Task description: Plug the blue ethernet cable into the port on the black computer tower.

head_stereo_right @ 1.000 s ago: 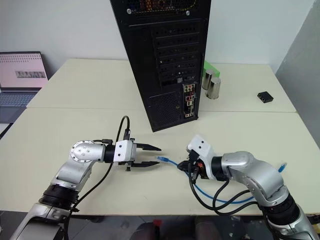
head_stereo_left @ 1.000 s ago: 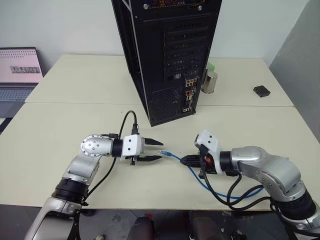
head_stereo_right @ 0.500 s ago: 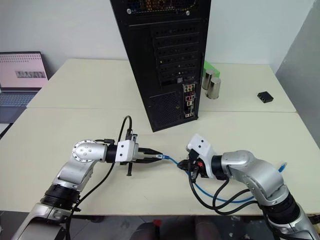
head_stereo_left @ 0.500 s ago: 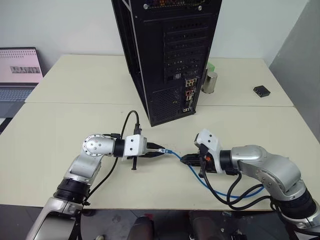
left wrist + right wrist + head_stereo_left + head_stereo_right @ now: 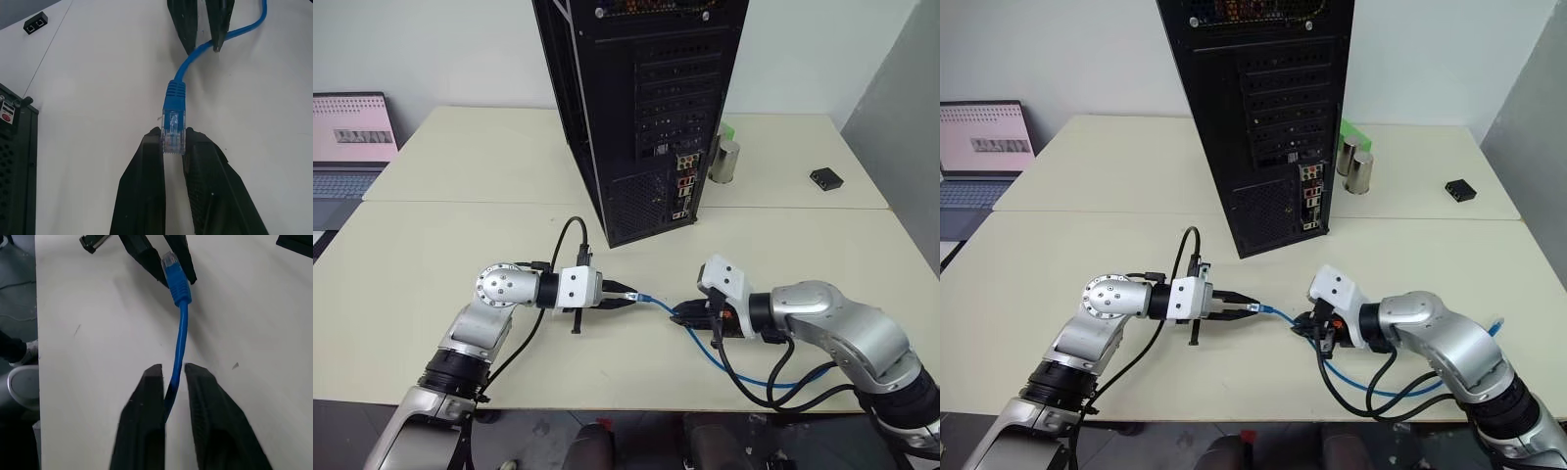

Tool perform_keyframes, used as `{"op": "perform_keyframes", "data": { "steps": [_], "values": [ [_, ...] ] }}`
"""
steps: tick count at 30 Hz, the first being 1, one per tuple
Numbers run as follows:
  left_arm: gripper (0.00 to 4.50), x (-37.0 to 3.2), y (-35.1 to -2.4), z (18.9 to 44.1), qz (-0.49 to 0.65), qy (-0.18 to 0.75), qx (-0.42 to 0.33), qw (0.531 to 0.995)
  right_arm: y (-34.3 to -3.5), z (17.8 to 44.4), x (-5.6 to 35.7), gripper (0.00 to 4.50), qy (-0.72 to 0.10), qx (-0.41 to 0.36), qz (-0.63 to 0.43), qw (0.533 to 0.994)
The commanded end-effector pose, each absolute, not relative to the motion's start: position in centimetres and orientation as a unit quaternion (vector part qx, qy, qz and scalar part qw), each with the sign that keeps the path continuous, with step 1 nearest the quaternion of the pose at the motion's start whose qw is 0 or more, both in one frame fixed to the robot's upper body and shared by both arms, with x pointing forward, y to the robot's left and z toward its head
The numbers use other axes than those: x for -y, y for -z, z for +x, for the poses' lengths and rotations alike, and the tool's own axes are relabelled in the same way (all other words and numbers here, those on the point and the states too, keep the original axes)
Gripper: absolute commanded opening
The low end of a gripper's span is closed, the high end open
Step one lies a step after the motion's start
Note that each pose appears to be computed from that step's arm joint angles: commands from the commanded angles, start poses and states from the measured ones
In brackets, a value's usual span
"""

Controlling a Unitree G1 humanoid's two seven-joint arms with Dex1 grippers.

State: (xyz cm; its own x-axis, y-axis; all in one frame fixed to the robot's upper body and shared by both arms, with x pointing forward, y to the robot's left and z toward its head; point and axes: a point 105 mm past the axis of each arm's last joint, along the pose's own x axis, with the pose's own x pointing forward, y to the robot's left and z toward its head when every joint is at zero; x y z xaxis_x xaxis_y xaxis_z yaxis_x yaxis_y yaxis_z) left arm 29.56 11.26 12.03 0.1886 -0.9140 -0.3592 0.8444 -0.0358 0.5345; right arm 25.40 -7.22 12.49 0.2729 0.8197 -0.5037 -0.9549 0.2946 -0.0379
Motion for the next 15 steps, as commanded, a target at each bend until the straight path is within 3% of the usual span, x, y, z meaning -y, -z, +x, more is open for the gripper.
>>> {"op": "perform_keyframes", "data": {
  "steps": [1,6,12,15],
  "values": [
    [0.27,-10.8,-12.9,29.0,0.359,0.636,0.087,0.678,-15.3,24.6,8.8,1.94,-0.588,-0.166,-0.179,0.771],
    [0.27,-10.2,-13.0,28.4,0.406,0.617,0.158,0.656,-17.4,24.8,9.1,3.17,-0.571,-0.132,-0.083,0.806],
    [0.27,-9.4,-13.3,27.6,0.464,0.549,0.303,0.626,-18.3,24.8,7.4,3.24,-0.560,-0.085,-0.012,0.824],
    [0.27,-9.4,-13.2,27.7,0.486,0.518,0.341,0.616,-17.8,24.9,6.7,3.24,-0.559,-0.087,-0.001,0.825]
  ]
}}
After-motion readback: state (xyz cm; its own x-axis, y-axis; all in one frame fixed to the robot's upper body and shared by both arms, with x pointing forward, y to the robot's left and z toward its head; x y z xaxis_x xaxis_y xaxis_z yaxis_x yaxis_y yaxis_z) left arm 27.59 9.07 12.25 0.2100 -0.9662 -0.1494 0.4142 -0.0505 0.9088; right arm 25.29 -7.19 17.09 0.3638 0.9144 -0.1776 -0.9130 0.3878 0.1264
